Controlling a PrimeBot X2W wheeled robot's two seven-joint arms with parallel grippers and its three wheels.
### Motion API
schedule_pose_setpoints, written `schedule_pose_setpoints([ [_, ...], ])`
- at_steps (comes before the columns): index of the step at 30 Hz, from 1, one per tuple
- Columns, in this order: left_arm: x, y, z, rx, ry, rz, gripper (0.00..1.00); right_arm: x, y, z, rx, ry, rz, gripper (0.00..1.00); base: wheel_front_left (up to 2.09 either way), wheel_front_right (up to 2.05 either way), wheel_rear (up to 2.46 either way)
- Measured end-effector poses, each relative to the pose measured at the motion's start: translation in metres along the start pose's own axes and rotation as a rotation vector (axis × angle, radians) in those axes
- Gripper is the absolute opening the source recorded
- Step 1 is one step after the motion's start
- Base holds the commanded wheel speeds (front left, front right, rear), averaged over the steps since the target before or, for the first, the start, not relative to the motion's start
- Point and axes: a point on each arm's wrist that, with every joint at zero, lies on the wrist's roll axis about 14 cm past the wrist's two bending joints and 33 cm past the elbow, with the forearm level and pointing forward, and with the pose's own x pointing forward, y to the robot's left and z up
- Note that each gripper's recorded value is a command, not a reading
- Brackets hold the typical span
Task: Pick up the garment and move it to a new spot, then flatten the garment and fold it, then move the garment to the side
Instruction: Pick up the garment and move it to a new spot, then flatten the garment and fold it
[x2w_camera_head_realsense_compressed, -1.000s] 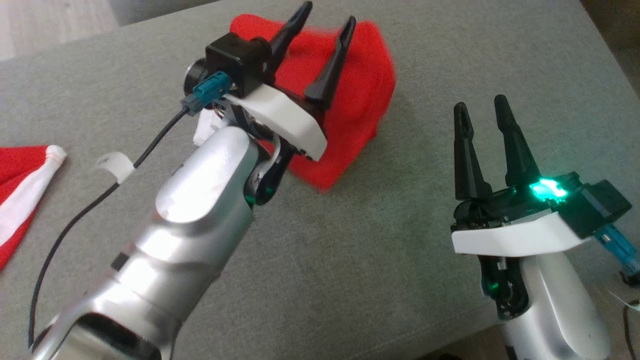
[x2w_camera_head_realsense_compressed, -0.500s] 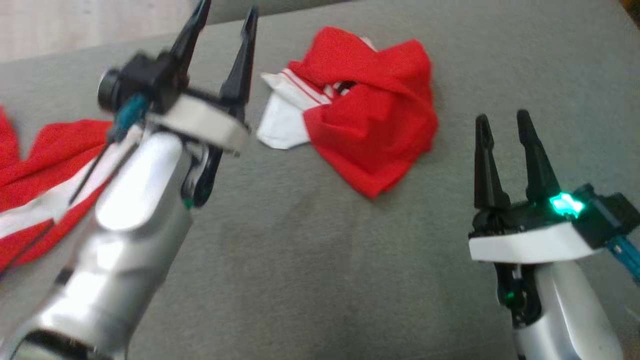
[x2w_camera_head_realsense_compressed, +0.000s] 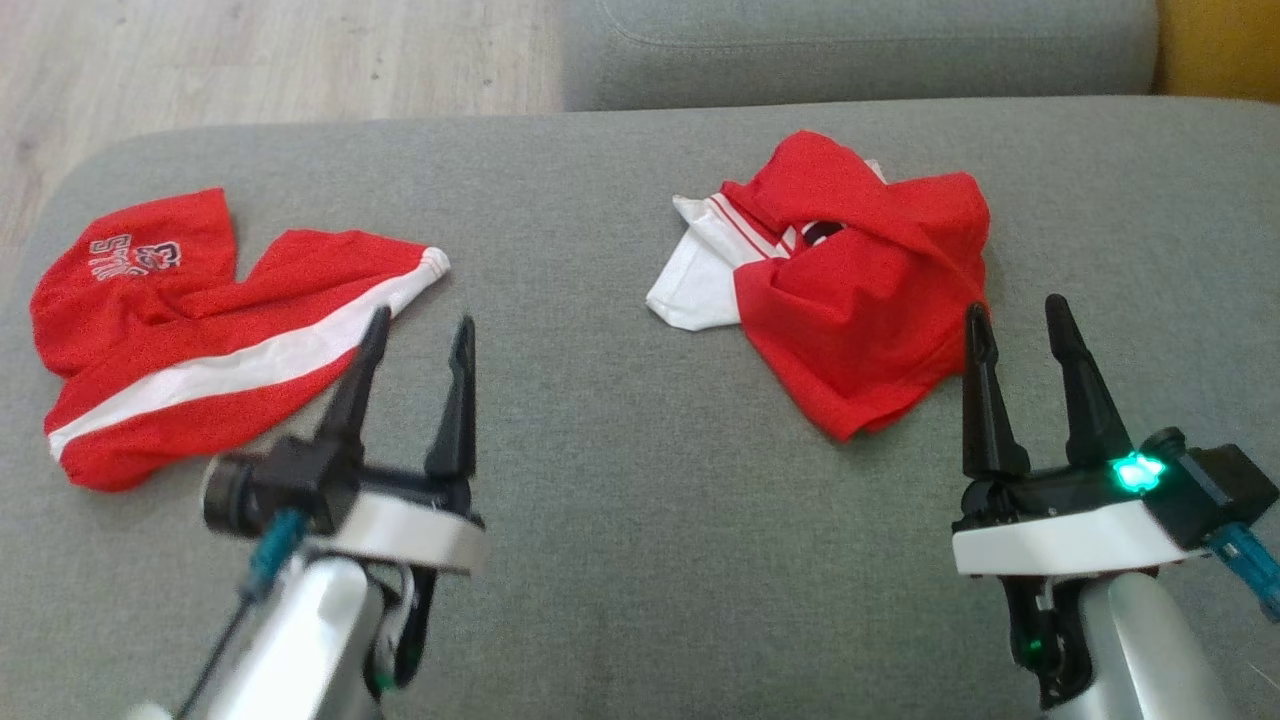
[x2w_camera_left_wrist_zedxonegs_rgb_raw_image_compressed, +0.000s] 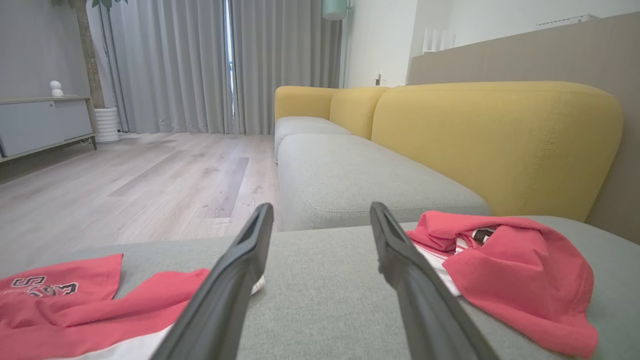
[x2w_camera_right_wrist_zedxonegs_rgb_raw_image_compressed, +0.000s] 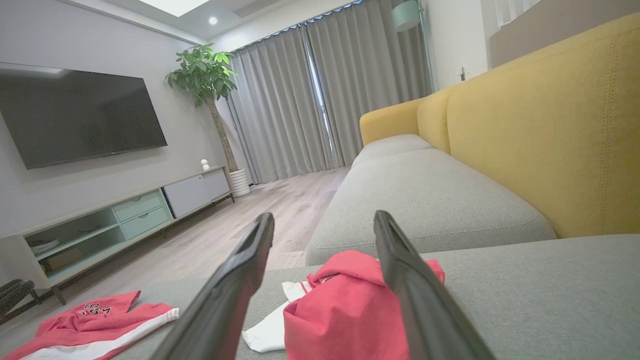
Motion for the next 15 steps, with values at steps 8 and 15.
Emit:
schedule_pose_setpoints([
  [8, -0.013, -0.004, -0.004, -0.092, -0.019, 0.073, 1.00, -0.004, -0.002, -0.016, -0.014, 0.049, -0.004, 1.00, 0.00, 0.00, 0.00],
  [15, -0.008, -0.009, -0.009, -0.084, -0.013, 0.040, 1.00, -0.018, -0.006, -0.072, -0.062, 0.260, -0.002, 1.00, 0.00, 0.00, 0.00],
])
